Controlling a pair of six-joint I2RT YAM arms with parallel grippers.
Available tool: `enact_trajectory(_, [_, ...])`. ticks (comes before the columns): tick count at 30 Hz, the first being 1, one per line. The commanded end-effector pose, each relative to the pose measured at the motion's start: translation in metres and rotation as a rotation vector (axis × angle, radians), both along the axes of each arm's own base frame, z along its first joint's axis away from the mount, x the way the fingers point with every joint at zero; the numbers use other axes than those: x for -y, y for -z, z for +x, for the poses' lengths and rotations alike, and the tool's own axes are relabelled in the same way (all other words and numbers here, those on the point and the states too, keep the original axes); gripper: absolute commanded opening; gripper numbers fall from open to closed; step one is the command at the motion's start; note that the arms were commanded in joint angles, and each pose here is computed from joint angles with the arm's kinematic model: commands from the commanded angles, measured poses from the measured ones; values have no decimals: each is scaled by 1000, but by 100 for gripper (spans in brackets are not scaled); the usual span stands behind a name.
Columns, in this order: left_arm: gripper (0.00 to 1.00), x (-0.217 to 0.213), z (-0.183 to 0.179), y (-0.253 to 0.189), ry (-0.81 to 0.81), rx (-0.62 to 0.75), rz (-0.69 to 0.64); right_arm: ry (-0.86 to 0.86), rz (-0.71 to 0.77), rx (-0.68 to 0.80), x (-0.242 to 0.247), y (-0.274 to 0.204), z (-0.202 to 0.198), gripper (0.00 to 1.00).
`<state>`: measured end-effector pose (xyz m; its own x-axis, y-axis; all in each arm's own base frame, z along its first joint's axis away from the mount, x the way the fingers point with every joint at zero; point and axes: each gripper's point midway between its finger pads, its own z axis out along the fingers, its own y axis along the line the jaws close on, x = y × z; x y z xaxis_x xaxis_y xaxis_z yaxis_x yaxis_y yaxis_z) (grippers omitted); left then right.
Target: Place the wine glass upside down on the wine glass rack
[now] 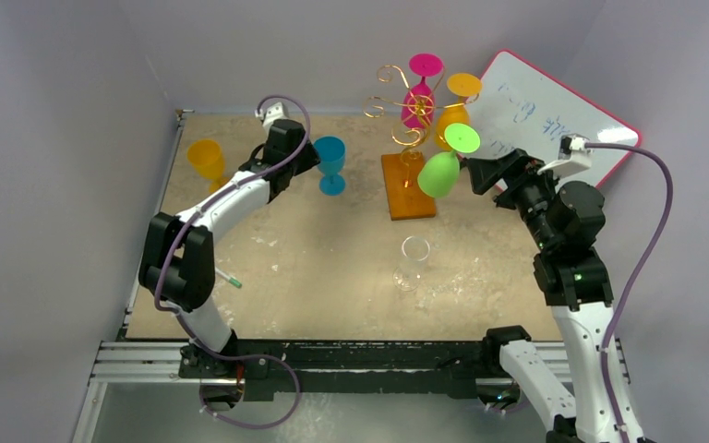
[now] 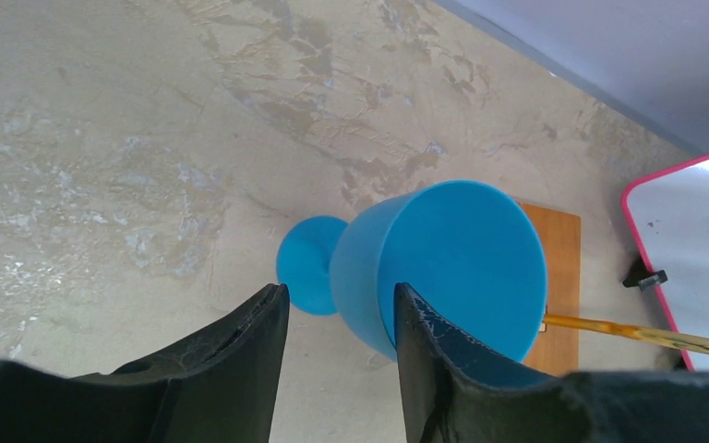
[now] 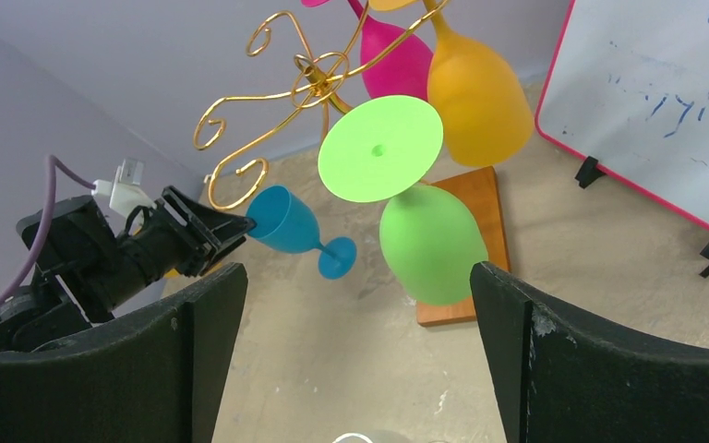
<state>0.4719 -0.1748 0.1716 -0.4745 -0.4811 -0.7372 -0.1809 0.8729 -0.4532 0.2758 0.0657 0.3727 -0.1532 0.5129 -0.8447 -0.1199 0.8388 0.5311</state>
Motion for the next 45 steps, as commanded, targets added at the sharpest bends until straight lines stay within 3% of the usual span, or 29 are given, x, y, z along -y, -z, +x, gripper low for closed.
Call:
enact_trajectory(1, [42,6,14,-25,21,71,-39,-25,3,55,-4,-18,-3,92])
enact_trajectory(8, [22,0,10,-17,36,40,28,-43,15,43,-8,-15,-1,90])
enact_trajectory(18, [0,-16,-2,-33,37,41,125,-110,29,32,-20,-15,0,89])
enact_trajectory(33, [0,-39,-55,-70,93,66,194,-206,6,-8,-35,-5,-5,83])
enact_trajectory(45, [0,-24,-132,-97,398,36,189,-341,-186,142,-47,-17,-26,81])
